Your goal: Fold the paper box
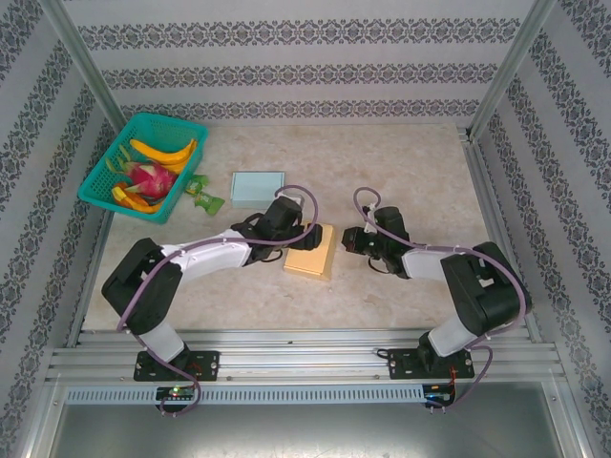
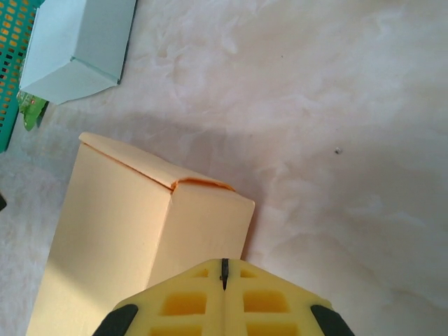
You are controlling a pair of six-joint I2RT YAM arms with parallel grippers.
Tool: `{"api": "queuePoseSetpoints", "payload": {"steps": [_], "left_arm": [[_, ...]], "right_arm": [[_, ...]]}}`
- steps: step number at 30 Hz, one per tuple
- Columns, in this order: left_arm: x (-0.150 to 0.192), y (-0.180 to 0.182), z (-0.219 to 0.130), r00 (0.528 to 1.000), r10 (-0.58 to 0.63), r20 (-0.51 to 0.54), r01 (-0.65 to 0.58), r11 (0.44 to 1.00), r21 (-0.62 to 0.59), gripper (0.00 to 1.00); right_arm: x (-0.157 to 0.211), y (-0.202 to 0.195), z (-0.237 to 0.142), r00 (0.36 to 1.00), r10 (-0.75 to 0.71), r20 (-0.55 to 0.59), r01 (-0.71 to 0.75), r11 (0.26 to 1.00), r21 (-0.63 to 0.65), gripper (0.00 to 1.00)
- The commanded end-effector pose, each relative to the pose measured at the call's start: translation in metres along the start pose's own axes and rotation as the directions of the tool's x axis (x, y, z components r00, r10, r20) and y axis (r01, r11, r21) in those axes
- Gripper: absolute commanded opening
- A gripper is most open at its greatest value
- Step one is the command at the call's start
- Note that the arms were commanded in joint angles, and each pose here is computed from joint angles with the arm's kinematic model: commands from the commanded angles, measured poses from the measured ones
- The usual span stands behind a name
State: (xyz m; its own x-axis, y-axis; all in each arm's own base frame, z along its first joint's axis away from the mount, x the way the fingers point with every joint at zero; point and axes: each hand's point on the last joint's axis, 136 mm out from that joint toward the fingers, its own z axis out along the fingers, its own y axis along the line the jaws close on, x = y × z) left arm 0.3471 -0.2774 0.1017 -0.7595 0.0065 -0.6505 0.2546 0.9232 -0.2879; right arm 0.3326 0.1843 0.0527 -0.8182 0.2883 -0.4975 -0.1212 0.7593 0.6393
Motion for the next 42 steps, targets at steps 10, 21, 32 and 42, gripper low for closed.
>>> {"api": "queuePoseSetpoints", "payload": {"steps": [10, 21, 32, 42], "left_arm": [[0.026, 0.013, -0.033, 0.999, -0.048, -0.005, 0.048, 0.999, 0.01, 0.93], [0.062, 0.014, -0.032, 0.996, -0.057, -0.062, 0.059, 0.998, 0.023, 0.92], [0.073, 0.009, -0.03, 0.996, -0.061, -0.069, 0.063, 0.997, 0.037, 0.92], [0.077, -0.004, -0.025, 0.996, -0.037, -0.087, 0.042, 0.998, 0.046, 0.92]], "right_arm": [[0.03, -0.011, -0.03, 1.0, -0.026, 0.001, 0.026, 0.998, 0.058, 0.0], [0.084, -0.003, -0.039, 0.993, -0.077, -0.087, 0.083, 0.994, 0.066, 0.0], [0.107, 0.02, -0.035, 0.984, -0.105, -0.143, 0.107, 0.994, 0.005, 0.0], [0.121, 0.026, -0.013, 0.973, -0.111, -0.2, 0.113, 0.994, -0.004, 0.0]]}}
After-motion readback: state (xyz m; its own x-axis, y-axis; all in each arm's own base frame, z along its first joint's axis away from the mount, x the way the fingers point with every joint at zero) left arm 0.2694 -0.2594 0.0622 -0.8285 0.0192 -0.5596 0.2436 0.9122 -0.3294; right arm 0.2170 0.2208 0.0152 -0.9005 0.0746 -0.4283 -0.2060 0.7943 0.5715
